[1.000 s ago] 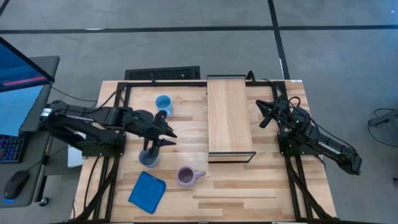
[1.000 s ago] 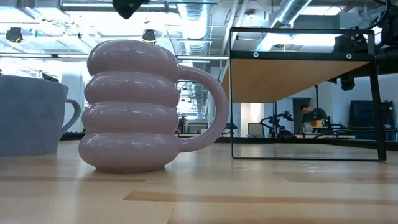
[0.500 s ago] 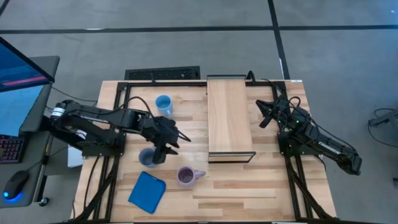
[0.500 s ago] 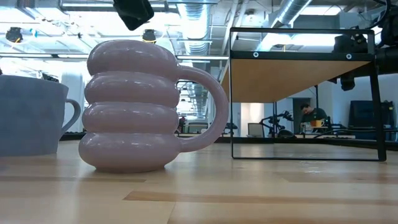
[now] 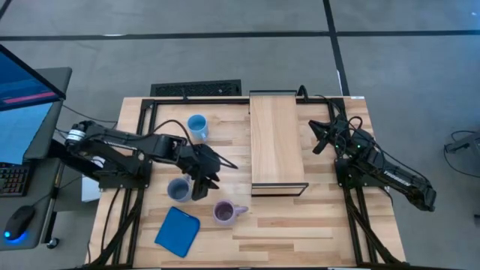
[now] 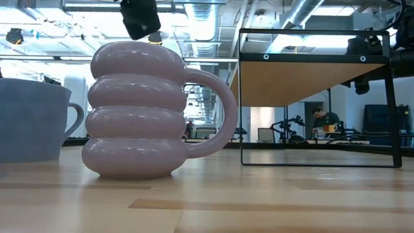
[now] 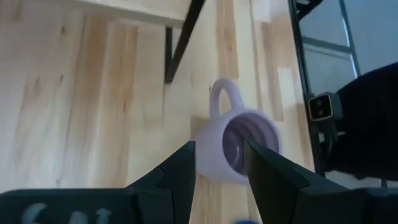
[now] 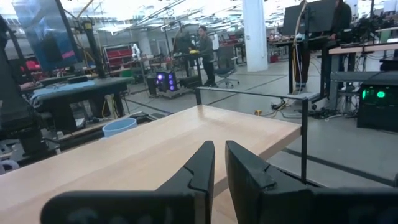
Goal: Stack small to large cups/mugs on shelf
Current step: Put the violet mug on the shelf
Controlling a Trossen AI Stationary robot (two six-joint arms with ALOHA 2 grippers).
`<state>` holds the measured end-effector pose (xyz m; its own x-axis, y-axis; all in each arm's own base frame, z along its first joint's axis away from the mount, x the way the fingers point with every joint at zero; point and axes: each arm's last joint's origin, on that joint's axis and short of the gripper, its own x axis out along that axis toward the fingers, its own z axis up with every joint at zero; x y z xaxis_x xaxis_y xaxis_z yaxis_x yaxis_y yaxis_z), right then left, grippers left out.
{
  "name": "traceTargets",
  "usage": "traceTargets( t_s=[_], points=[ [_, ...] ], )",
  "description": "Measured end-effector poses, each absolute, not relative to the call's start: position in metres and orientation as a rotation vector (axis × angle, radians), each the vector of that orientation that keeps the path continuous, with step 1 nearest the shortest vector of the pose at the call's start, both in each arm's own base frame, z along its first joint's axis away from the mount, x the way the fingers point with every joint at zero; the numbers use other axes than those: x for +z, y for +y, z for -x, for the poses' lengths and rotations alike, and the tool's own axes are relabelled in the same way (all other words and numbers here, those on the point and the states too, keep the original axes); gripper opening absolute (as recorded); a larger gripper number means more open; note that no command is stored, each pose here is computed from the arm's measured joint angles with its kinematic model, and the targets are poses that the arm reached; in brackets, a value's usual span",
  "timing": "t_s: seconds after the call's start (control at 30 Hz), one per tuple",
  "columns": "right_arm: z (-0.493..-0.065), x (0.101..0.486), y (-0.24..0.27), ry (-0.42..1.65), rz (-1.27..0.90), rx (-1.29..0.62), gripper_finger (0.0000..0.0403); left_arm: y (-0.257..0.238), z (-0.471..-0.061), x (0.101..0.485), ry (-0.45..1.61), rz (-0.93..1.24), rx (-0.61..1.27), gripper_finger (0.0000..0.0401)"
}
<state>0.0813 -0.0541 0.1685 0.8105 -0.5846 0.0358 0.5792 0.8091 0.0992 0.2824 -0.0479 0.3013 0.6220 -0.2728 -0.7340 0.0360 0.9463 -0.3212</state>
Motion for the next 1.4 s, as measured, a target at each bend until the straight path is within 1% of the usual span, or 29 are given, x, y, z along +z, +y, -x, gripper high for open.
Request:
traceTargets(
  t_s=[0.13,0.33,0.67,1.07,1.4],
  points=[
    [-0.081,0.168,-0.054,-0.062,-0.086,-0.623,0.0064,-0.053,-0.293,0.292,0.893,0.292,-0.195,0.0128],
    [-0.081,0.168,-0.054,-0.060,-0.086,-0.623,0.0064,-0.059,-0.307,0.278,0.918,0.379,-0.207,0.0128],
    [-0.081,0.168,-0.054,-0.057,-0.087,-0.623,0.0064,-0.075,-0.328,0.254,0.936,0.388,-0.257,0.0128],
    [-0.081,0.168,-0.054,-0.058,-0.087,-0.623,0.0064,-0.085,-0.327,0.253,0.934,0.325,-0.237,0.0128],
    [-0.081,0.168,-0.054,-0.056,-0.087,-0.623,0.0064,-0.093,-0.324,0.241,1.008,0.270,-0.184,0.0128]
  ],
)
